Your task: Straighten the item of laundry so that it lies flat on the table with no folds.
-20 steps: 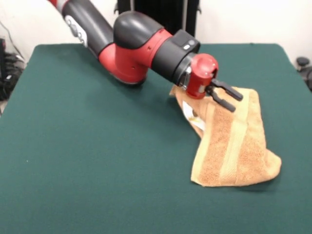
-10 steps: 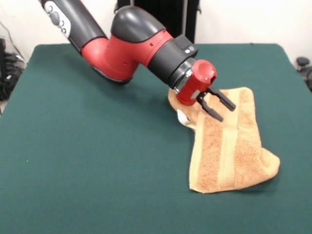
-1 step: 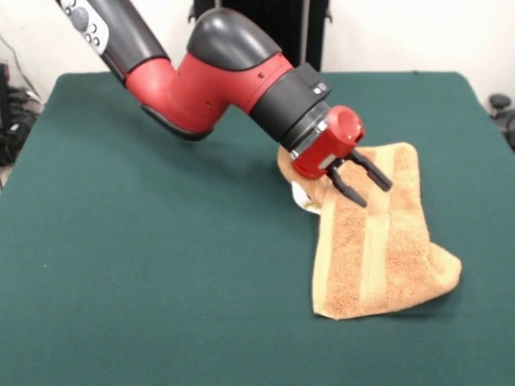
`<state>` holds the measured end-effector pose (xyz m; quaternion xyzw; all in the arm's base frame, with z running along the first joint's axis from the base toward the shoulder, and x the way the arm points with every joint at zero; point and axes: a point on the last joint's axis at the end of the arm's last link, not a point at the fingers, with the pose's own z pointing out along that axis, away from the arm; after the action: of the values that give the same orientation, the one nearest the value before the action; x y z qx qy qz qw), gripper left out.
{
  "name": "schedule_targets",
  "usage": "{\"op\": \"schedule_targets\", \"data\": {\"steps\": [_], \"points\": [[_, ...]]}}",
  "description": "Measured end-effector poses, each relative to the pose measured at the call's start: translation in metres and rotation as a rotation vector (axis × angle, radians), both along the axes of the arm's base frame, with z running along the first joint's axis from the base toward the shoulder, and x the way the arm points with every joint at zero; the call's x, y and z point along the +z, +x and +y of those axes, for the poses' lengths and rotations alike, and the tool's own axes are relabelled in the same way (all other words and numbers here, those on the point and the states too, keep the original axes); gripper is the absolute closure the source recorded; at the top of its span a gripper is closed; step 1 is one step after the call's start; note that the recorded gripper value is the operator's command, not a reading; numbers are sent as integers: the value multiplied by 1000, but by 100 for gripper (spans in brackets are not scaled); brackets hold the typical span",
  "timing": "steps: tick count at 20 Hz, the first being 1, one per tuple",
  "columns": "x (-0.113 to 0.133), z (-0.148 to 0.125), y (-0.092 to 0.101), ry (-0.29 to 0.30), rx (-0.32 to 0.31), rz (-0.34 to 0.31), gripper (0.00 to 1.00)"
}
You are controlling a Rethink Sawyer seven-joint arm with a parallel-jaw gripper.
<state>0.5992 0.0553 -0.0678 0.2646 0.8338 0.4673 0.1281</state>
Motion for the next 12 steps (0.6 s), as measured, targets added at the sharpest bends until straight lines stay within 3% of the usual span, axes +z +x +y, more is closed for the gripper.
{"op": "schedule_targets", "data": {"steps": [6, 9, 10, 12], "points": [[0, 10, 1, -74, 51, -19, 0], [-2, 23, 2, -161, 93, -52, 0], [-1, 32, 3, -223, 117, -84, 0], [0, 36, 4, -253, 129, -97, 0]]}}
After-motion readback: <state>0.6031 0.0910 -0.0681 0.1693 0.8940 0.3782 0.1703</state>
